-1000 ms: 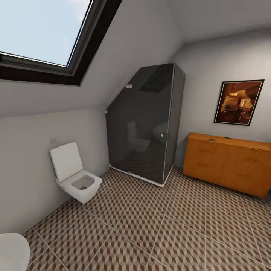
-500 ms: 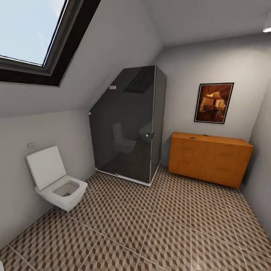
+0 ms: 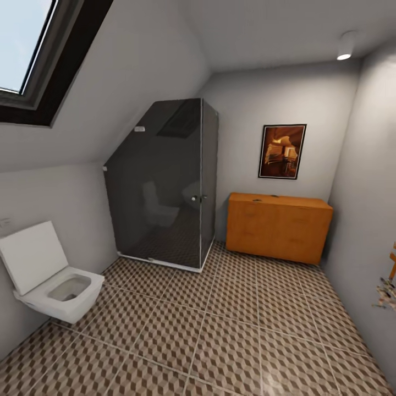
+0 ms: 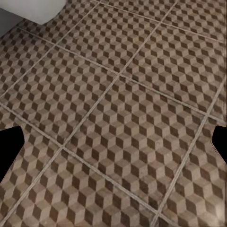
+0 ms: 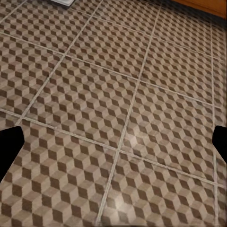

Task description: Take the four mousetraps from the cabinet in the bathroom and place them on the bathroom floor. Make sure all four end up on the same floor surface, and ensure that at least two of them are either under or directly next to the same bathroom sink.

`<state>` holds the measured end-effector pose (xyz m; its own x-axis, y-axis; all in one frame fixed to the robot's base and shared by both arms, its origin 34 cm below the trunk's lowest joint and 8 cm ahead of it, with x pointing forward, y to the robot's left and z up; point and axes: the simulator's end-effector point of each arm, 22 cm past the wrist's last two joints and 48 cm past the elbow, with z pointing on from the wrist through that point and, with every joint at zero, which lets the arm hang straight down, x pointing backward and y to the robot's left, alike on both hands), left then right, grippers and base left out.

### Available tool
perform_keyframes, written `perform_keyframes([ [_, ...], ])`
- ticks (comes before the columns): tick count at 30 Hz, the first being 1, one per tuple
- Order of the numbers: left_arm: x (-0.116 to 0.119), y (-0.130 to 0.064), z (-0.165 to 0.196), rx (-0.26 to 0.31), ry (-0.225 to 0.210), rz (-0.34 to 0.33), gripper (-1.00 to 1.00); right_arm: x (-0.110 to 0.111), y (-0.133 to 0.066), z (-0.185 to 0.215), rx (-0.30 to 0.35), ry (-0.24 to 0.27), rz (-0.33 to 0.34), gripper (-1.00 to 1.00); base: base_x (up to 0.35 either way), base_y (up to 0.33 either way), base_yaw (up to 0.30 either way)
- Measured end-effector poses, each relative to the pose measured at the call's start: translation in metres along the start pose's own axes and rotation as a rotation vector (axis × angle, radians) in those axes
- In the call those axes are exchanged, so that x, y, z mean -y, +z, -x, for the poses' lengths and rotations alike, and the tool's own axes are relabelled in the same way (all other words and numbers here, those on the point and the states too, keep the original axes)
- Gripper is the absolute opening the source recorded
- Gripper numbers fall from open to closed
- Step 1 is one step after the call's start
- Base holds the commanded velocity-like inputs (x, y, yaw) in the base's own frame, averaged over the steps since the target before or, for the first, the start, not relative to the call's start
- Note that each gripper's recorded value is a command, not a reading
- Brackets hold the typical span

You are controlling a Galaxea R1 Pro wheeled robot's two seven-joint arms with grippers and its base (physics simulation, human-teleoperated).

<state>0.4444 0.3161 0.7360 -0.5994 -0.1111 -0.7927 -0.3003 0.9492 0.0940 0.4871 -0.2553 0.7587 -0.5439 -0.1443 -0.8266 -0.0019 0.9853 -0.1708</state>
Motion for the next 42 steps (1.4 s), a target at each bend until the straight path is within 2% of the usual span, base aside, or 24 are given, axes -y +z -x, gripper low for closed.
perform_keyframes([
  [34, -0.0006, 0.0001, 0.0082, 0.018, -0.005, 0.001, 1.00, 0.0009, 0.0000, 0.0083, 0.018, 0.002, -0.001, 1.00, 0.000, 0.000, -0.272],
  [42, -0.0006, 0.0001, 0.0087, 0.019, -0.006, 0.001, 1.00, 0.0009, 0.0000, 0.0090, 0.020, 0.002, -0.001, 1.00, 0.000, 0.000, -0.180],
])
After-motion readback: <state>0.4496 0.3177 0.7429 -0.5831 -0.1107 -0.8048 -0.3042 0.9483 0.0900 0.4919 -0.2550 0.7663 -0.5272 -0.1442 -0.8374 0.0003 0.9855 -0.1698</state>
